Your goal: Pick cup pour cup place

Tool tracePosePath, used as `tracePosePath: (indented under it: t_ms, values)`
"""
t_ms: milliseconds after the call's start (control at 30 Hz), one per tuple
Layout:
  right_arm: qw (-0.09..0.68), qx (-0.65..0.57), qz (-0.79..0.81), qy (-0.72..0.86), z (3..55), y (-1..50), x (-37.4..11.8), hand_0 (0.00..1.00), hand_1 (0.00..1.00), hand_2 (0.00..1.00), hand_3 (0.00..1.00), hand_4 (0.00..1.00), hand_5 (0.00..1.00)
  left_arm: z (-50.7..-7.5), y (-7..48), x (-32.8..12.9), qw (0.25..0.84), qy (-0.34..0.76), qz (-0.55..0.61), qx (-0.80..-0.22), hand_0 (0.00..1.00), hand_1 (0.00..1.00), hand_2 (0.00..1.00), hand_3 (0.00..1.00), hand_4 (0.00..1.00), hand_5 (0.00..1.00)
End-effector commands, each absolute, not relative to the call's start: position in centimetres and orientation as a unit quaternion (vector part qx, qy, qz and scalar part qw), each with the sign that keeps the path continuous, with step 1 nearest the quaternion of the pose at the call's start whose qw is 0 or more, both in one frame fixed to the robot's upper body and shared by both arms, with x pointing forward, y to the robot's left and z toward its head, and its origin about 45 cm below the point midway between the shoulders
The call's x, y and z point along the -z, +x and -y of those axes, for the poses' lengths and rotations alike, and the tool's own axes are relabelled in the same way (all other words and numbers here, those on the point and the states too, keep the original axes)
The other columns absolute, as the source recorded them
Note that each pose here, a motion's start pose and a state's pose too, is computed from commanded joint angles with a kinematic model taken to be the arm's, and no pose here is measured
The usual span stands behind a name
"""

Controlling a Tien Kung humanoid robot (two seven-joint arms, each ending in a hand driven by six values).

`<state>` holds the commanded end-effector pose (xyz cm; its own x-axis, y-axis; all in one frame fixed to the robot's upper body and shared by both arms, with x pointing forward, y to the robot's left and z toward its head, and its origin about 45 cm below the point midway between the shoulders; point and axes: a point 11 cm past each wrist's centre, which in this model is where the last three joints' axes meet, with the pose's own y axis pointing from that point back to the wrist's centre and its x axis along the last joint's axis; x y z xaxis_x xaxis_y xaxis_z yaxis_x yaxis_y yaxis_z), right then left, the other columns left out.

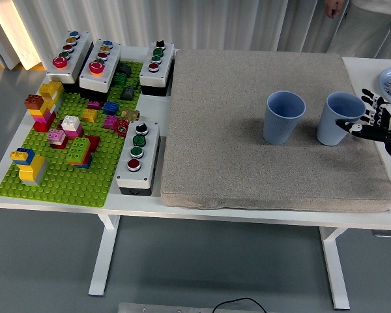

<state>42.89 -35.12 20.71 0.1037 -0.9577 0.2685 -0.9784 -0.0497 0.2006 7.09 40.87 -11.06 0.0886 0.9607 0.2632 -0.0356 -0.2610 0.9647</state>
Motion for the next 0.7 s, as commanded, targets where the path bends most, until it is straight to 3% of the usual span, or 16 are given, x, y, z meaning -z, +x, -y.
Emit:
tracePosePath:
  t_ms: [267,700]
  values:
    - [0.148,-0.05,0.664,0.732,34.3,43.7,-23.2,0.938,0.911,0.998,0.998,0.905,0.316,-41.1,6.9,11.0,0.455,0.58,-0.401,-0.545,0.749,0.794,0.849,0.638,0.552,0.925]
    - [0.147,-0.048,0.667,0.729,34.4,43.8,-23.4,0.94,0.91,0.998,0.998,0.904,0.32,-41.1,6.6,11.1,0.453,0.58,-0.403,-0.545,0.751,0.794,0.849,0.638,0.551,0.924]
